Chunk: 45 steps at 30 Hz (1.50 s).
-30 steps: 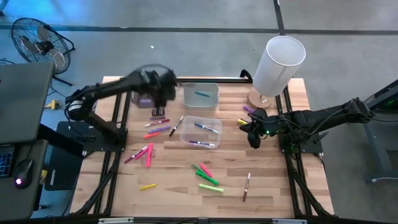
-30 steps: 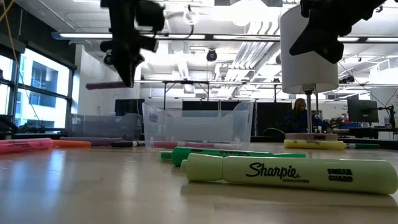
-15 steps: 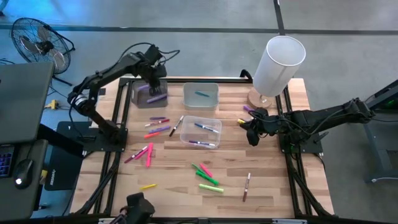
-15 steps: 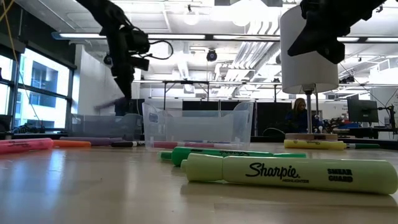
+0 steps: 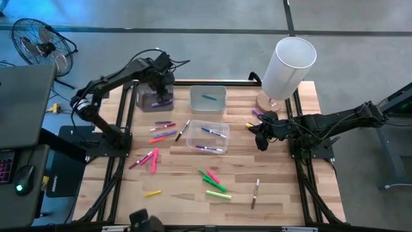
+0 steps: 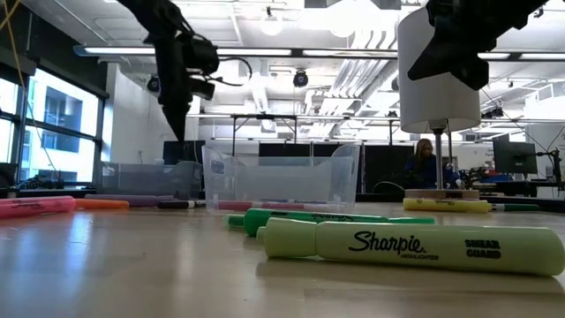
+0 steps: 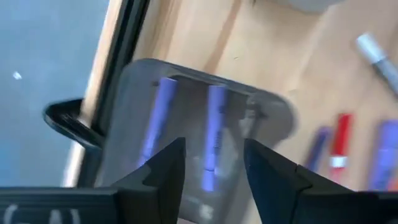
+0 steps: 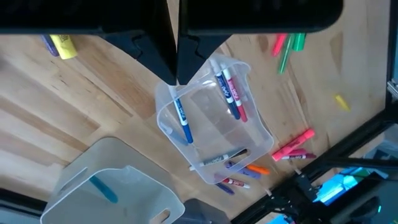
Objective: Pick & Place Markers
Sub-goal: Put the yellow highlighter into the black bin
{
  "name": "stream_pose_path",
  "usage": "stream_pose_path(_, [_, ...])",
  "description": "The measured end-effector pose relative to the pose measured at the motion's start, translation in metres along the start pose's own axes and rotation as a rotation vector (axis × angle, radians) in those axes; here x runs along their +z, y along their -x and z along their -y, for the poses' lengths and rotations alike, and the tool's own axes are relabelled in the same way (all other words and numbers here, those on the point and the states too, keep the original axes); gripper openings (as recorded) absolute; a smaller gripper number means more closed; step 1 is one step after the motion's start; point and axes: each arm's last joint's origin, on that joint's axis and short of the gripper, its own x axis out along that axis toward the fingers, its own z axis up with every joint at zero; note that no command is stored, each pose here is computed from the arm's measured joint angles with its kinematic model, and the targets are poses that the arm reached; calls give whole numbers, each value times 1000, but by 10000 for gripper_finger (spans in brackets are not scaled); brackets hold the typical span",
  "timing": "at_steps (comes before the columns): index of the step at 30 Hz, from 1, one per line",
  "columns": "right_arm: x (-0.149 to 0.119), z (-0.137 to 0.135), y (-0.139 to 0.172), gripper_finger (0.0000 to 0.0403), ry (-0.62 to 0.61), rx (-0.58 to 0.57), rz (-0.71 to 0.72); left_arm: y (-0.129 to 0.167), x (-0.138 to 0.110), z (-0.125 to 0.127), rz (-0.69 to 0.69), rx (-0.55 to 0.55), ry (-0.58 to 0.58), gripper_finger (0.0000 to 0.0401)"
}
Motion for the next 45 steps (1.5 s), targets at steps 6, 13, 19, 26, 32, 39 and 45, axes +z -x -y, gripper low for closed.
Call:
stream_pose_path(6, [0, 0, 0, 5, 72, 2, -2, 30, -1, 46, 44, -123, 97, 56])
stream_pose_path(13, [0, 0, 0, 1, 83, 5, -5, 61, -6, 112, 183, -252, 3, 20])
stream_pose_path(19, [-1, 0, -1, 0, 113, -4, -14, 46, -33, 160, 255, -340, -31, 4])
stream_pose_path(26, [0, -2, -12, 0, 156, -88, -109, 8, -75, 189, 270, -424, 23, 2])
stream_pose_path(32, [16, -10, -27, 0, 233, -245, -313, -9, -97, 199, 315, -438, 59, 1])
stream_pose_path(39, [25, 3, -51, 6, 276, -491, -642, -7, -93, 199, 368, -455, 85, 0])
stream_pose_path(45, [22, 23, -77, 49, 298, -543, -810, -5, -91, 200, 398, -466, 86, 0])
